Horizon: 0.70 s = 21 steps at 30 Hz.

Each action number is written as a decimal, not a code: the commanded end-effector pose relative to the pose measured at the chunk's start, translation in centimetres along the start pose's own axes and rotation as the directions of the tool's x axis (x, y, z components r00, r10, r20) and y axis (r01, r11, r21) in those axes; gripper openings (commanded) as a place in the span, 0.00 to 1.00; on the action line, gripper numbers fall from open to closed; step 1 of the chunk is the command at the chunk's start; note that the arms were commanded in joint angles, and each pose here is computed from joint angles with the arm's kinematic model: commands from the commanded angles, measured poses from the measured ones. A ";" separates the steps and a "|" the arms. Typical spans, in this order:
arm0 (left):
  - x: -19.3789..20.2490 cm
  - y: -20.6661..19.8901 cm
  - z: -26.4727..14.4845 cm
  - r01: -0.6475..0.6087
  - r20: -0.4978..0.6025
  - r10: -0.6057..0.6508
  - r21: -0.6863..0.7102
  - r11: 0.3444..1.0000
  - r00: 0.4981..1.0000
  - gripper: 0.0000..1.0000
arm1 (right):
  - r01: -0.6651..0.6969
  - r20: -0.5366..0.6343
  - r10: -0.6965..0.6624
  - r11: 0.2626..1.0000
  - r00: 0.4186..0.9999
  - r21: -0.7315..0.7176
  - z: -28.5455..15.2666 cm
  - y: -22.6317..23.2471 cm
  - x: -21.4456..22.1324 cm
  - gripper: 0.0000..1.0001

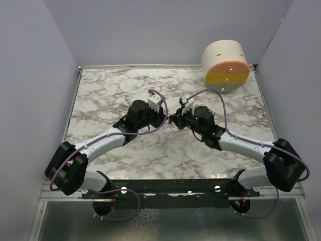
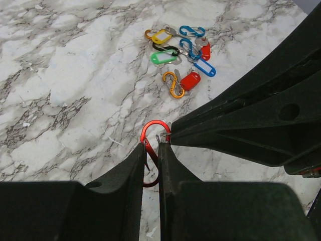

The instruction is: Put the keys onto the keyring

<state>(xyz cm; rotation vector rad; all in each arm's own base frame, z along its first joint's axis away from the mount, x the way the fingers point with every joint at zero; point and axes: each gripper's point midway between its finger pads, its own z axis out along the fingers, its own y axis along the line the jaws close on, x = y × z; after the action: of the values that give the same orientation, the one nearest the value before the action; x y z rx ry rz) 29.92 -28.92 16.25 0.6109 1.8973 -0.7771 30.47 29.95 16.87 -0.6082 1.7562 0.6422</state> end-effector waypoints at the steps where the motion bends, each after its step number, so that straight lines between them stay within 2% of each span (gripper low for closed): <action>1: 0.0 -0.7 0.0 -0.001 -0.007 0.001 0.038 0.999 1.000 0.00 | -0.008 0.064 0.005 0.999 0.998 0.045 -0.5 -1.1 -1.6 0.01; 21: 0.3 -0.4 0.2 0.009 -0.015 -0.008 0.021 1.000 1.000 0.00 | -0.010 0.066 0.007 0.998 0.998 0.056 -0.9 -1.7 -1.6 0.01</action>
<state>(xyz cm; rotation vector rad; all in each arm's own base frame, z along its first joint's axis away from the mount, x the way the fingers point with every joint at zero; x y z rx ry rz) 29.62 -29.04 15.83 0.6242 1.9117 -0.7881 30.87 28.97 17.09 -0.5803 1.7513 0.6256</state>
